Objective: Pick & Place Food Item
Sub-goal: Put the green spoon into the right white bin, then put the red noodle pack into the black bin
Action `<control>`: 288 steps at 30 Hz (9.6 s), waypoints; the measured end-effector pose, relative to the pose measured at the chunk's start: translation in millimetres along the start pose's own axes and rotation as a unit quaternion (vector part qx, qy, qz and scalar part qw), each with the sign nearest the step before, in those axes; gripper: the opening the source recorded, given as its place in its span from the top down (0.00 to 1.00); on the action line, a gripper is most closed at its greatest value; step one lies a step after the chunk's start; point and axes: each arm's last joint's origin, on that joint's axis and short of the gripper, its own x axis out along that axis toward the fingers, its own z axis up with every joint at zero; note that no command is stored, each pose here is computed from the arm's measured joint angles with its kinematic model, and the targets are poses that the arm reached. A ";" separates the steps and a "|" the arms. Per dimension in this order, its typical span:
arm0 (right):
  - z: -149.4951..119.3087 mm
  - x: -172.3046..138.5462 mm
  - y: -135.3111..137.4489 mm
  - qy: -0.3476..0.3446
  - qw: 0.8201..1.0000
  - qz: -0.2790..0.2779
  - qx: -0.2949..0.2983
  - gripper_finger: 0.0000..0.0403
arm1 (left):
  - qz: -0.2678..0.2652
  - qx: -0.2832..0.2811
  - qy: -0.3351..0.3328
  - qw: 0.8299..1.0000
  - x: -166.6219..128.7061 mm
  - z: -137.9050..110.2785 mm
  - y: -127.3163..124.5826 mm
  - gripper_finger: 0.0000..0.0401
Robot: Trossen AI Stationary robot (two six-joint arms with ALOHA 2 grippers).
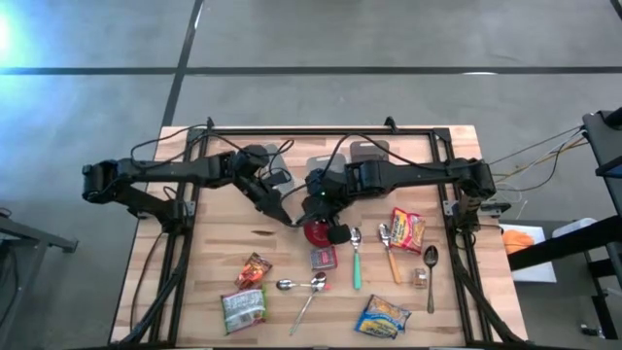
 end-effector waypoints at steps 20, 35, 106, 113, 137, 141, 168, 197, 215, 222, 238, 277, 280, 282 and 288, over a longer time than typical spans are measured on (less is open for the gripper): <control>-28.1 -23.8 -30.6 0.086 0.953 -0.136 0.257 0.98 | 0.000 0.073 -0.227 0.971 -78.6 -17.2 -39.0 0.61; -71.7 -25.3 -52.5 0.144 0.876 -0.223 0.403 0.98 | 0.050 0.060 -0.230 0.970 -86.5 -32.6 -34.0 0.61; -130.4 69.4 -63.7 0.125 0.854 -0.163 0.478 0.93 | 0.054 0.066 -0.256 0.963 -91.4 -35.3 -37.5 0.61; -130.3 69.4 -63.6 0.125 0.854 -0.152 0.481 0.82 | 0.054 0.066 -0.256 0.963 -91.4 -35.3 -37.5 0.61; -115.5 55.5 -66.2 0.105 0.859 -0.152 0.477 0.56 | 0.054 0.066 -0.256 0.963 -91.4 -35.3 -37.5 0.61; -107.5 40.2 -65.3 0.102 0.862 -0.155 0.472 0.56 | 0.054 0.066 -0.256 0.963 -91.4 -35.3 -37.5 0.61; -153.3 -62.9 76.1 0.203 0.912 -0.095 0.342 0.56 | 0.062 0.092 -0.253 0.961 -91.3 -35.5 -37.1 0.61; -197.8 31.6 145.2 0.295 0.926 -0.158 0.174 0.56 | 0.070 0.099 -0.249 0.961 -91.0 -36.2 -35.6 0.61; -208.8 64.0 146.7 0.322 0.915 -0.206 0.131 0.69 | 0.078 0.112 -0.247 0.959 -90.9 -36.4 -34.8 0.61; -210.0 62.8 146.4 0.321 0.912 -0.210 0.145 0.96 | 0.084 0.106 -0.242 0.961 -90.5 -37.3 -33.3 0.61; -198.6 28.4 144.0 0.281 0.900 -0.230 0.241 0.98 | 0.085 0.110 -0.242 0.960 -90.5 -37.3 -33.2 0.61; -157.1 -149.9 109.5 -0.030 0.892 -0.264 0.367 0.98 | 0.086 0.115 -0.242 0.960 -90.6 -37.3 -33.4 0.61; -151.4 -161.2 101.3 -0.035 0.896 -0.272 0.348 0.98 | 0.086 0.115 -0.242 0.960 -90.6 -37.2 -33.4 0.61; -147.8 -167.9 94.4 -0.035 0.901 -0.280 0.330 0.98 | 0.086 0.116 -0.242 0.959 -90.6 -37.2 -33.4 0.61; -141.3 -187.0 69.3 -0.026 0.907 -0.300 0.295 0.98 | 0.089 0.125 -0.241 0.958 -90.6 -37.2 -33.4 0.61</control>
